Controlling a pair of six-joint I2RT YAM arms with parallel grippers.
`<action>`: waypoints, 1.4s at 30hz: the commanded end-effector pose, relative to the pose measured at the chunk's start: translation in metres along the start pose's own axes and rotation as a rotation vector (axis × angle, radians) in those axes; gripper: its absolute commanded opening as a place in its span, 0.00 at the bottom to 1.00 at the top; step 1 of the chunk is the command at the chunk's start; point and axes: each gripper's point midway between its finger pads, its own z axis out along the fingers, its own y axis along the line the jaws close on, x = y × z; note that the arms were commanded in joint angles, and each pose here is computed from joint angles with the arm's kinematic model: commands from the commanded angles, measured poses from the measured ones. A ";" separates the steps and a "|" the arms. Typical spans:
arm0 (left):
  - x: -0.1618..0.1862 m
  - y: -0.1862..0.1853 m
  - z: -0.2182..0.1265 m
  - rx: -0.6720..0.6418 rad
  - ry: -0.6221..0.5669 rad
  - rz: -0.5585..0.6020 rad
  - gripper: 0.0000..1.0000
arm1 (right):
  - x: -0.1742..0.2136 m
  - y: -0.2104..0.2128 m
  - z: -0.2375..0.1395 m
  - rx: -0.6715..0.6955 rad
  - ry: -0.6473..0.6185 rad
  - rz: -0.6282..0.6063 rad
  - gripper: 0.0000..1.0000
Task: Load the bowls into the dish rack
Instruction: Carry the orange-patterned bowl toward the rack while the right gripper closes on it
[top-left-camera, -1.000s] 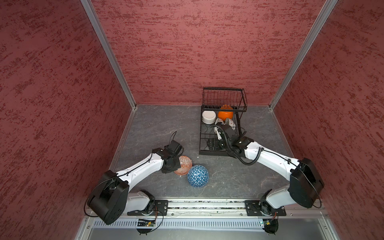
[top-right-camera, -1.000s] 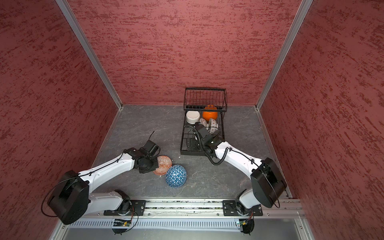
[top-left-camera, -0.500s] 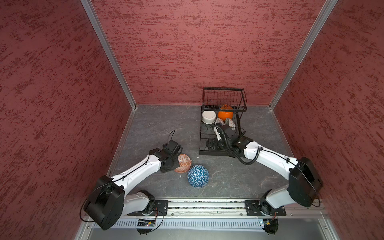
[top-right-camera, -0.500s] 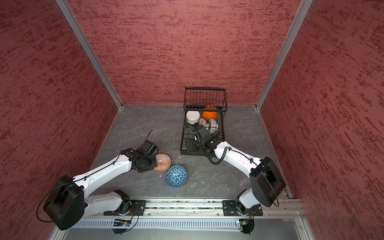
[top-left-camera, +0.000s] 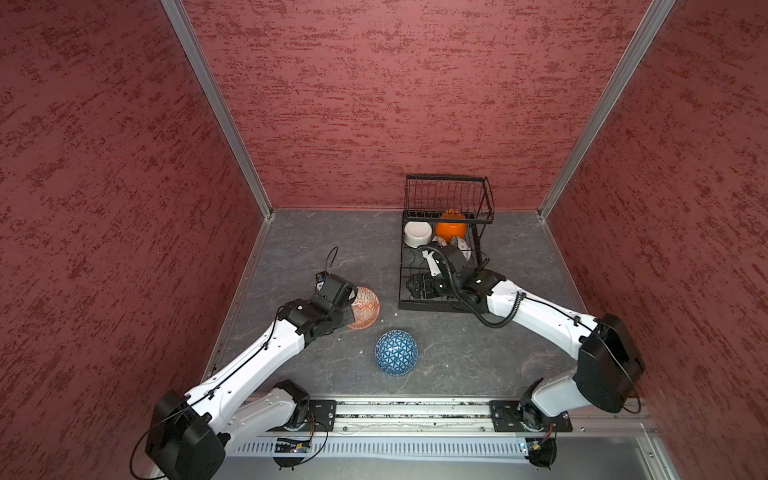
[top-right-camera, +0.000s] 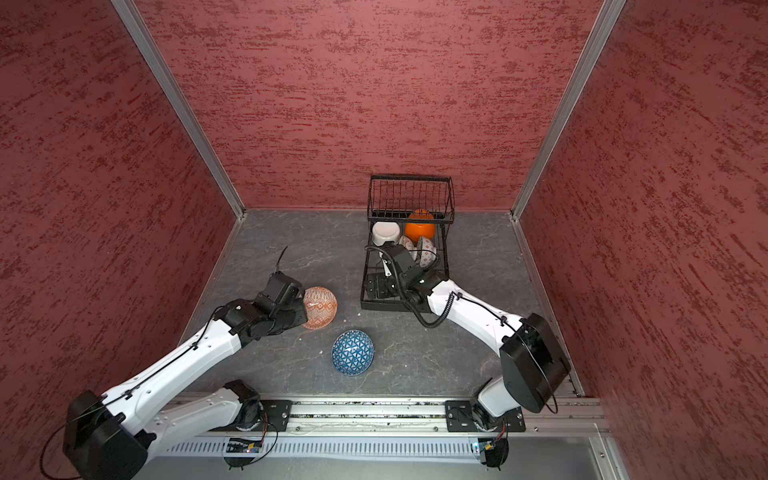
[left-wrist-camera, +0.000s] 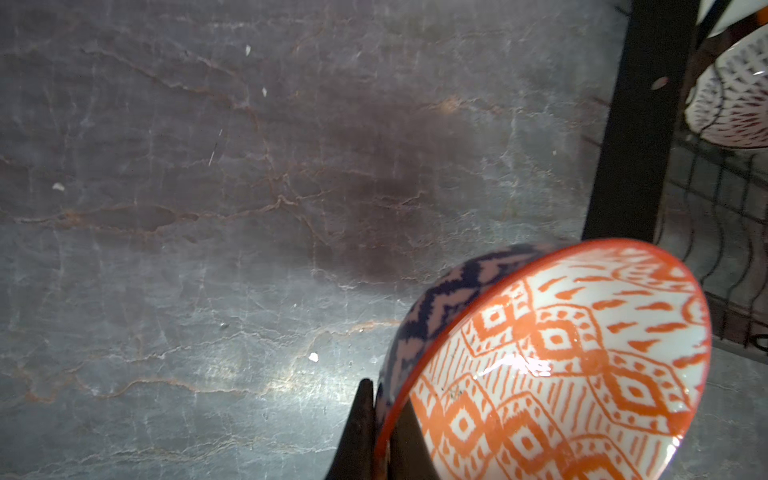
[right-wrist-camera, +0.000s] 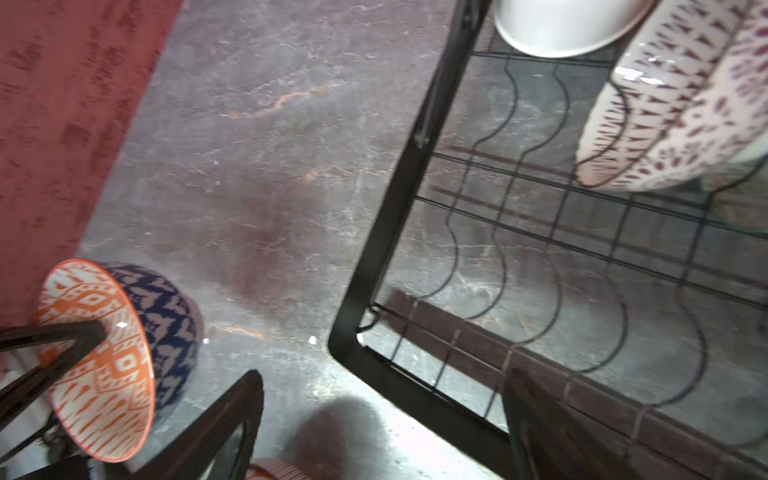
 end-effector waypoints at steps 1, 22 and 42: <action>-0.025 -0.026 -0.010 0.065 -0.091 0.020 0.00 | -0.020 0.035 -0.016 -0.121 -0.051 0.000 0.90; -0.042 -0.082 -0.001 0.102 -0.092 0.130 0.00 | -0.010 0.057 -0.001 0.010 -0.037 -0.102 0.57; -0.044 -0.086 0.000 0.129 -0.080 0.123 0.00 | -0.011 0.061 0.017 0.064 -0.047 -0.115 0.21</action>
